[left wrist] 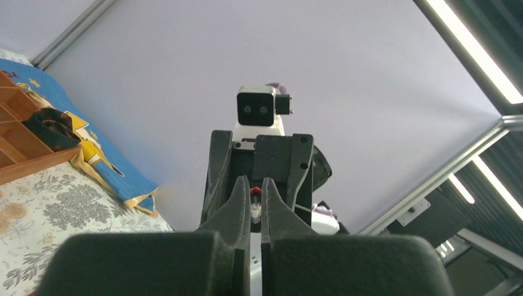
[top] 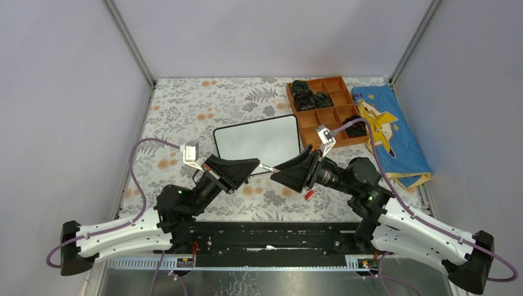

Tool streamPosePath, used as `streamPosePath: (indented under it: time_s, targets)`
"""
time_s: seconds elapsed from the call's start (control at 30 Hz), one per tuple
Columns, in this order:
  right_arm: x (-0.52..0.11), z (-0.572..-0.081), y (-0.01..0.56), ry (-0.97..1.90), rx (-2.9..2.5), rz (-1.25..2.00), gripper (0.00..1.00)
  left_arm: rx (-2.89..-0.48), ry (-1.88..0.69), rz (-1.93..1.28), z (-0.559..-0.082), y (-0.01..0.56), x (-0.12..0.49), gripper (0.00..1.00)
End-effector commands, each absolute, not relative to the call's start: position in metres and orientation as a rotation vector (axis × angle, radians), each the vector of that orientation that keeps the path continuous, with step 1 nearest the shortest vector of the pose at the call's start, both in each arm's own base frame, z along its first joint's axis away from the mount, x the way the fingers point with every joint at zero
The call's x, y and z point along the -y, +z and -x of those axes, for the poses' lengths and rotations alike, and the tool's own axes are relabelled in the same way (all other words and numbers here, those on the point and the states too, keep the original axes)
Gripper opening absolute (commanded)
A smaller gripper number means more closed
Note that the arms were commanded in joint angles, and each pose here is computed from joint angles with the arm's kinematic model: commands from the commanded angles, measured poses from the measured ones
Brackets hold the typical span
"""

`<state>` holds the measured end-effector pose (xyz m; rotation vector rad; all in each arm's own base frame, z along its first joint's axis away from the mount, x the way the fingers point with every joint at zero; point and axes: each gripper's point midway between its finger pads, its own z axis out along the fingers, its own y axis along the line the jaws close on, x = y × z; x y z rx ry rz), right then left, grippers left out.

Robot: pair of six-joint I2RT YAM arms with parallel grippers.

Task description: Write a sentence on the whiteboard

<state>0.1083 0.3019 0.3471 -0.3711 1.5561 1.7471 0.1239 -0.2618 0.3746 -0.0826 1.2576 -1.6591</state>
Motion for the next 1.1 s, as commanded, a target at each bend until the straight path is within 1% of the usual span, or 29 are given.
streamPosePath:
  time_s: [0.0,0.2,0.37,0.6,0.67,0.77,0.97,1.07]
  targets:
    - [-0.290,-0.119,0.383,1.778,-1.385,0.229,0.65,-1.157,-1.690,0.234,-0.136,0.394,0.249,0.00]
    - [-0.285,-0.132,0.390,1.740,-1.347,0.150,0.63,-1.176,-1.656,0.299,-0.146,0.390,0.253,0.00]
    - [-0.285,-0.141,0.393,1.727,-1.332,0.102,0.57,-1.186,-1.629,0.357,-0.154,0.386,0.252,0.00]
    - [-0.292,-0.143,0.389,1.749,-1.347,0.100,0.57,-1.152,-1.612,0.433,-0.161,0.390,0.243,0.00]
    - [-0.294,-0.142,0.388,1.755,-1.352,0.107,0.54,-1.145,-1.614,0.425,-0.160,0.394,0.245,0.00]
    - [-0.296,-0.141,0.390,1.763,-1.353,0.118,0.46,-1.153,-1.616,0.403,-0.159,0.394,0.249,0.00]
    - [-0.297,-0.141,0.388,1.765,-1.361,0.124,0.42,-1.164,-1.618,0.407,-0.158,0.388,0.248,0.00]
    - [-0.299,-0.140,0.387,1.771,-1.368,0.131,0.37,-1.166,-1.617,0.407,-0.158,0.388,0.247,0.00]
